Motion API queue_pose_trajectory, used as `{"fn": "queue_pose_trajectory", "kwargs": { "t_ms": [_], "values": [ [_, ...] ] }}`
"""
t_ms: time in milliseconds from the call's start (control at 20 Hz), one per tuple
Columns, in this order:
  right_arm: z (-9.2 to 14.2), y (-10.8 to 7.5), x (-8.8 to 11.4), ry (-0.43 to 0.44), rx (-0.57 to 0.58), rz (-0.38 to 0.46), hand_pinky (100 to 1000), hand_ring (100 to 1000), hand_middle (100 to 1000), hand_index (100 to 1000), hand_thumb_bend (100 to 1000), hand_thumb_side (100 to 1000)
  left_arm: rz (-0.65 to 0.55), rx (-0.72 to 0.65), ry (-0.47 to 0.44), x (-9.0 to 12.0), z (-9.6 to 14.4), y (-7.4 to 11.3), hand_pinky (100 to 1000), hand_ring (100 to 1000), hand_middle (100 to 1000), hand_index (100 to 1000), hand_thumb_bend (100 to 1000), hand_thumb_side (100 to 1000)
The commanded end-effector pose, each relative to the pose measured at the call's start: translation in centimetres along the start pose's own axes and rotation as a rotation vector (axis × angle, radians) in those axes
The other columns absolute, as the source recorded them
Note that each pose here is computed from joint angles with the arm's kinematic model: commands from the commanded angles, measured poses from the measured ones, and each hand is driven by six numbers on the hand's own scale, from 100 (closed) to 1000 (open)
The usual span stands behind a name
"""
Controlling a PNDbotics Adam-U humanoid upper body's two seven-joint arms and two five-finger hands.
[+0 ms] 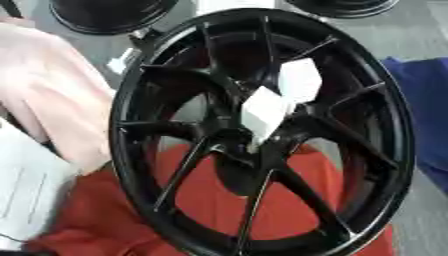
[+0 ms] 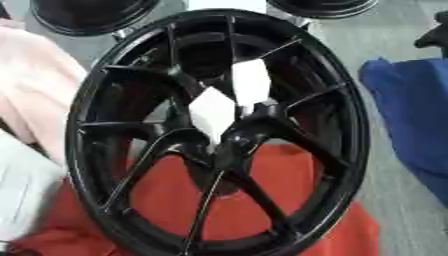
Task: Pull the pin out of the wheel hub.
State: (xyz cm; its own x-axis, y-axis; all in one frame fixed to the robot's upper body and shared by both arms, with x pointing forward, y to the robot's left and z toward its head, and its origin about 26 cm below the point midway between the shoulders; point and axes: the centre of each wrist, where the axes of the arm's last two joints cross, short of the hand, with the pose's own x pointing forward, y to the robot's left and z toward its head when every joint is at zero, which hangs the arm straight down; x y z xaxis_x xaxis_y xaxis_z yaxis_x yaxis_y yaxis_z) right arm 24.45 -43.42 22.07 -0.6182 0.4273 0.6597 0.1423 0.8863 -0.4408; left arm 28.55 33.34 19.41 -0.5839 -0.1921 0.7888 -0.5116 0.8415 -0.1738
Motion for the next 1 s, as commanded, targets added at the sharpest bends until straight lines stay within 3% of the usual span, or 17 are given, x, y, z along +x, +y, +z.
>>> {"fn": "queue_pose_trajectory", "kwargs": {
  "t_ms": [50, 200, 350, 550, 600, 850, 950, 1000],
  "values": [
    [-0.6, -0.7, 0.9, -0.03, 0.016, 0.03, 863, 707, 610, 776, 100, 436, -0.008, -0.001, -0.028, 0.7, -0.5, 0.3, 632, 622, 580, 789, 297, 592],
    [-0.8, -0.8, 1.0, -0.039, 0.015, 0.029, 861, 701, 609, 775, 100, 424, -0.008, -0.002, -0.028, 0.7, -0.5, 0.3, 632, 622, 579, 788, 297, 592],
    [-1.4, -1.0, 1.8, -0.076, 0.038, 0.055, 860, 705, 614, 776, 100, 348, -0.014, -0.005, -0.025, 0.6, -0.4, 0.4, 631, 621, 579, 790, 297, 595],
    [-3.4, -1.6, 4.3, -0.217, 0.156, 0.187, 860, 731, 641, 781, 100, 177, -0.028, -0.003, -0.023, 0.5, -0.3, 0.7, 631, 621, 579, 789, 294, 595],
    [-4.1, -1.9, 5.0, -0.253, 0.203, 0.239, 859, 742, 656, 781, 100, 100, -0.031, -0.003, -0.022, 0.5, -0.3, 0.7, 632, 621, 579, 790, 297, 599],
    [-7.4, -3.4, 7.8, -0.406, 0.475, 0.497, 860, 771, 695, 786, 100, 111, -0.047, -0.004, -0.016, 0.3, -0.3, 1.0, 632, 621, 578, 790, 294, 604],
    [-8.7, -4.3, 8.6, -0.438, 0.602, 0.594, 863, 783, 714, 791, 100, 171, -0.054, -0.006, -0.013, 0.2, -0.3, 1.1, 632, 621, 579, 790, 295, 607],
    [-9.2, -4.7, 8.8, -0.445, 0.659, 0.631, 863, 788, 721, 793, 100, 242, -0.057, -0.008, -0.012, 0.2, -0.3, 1.1, 632, 621, 579, 790, 294, 608]
  ]
}}
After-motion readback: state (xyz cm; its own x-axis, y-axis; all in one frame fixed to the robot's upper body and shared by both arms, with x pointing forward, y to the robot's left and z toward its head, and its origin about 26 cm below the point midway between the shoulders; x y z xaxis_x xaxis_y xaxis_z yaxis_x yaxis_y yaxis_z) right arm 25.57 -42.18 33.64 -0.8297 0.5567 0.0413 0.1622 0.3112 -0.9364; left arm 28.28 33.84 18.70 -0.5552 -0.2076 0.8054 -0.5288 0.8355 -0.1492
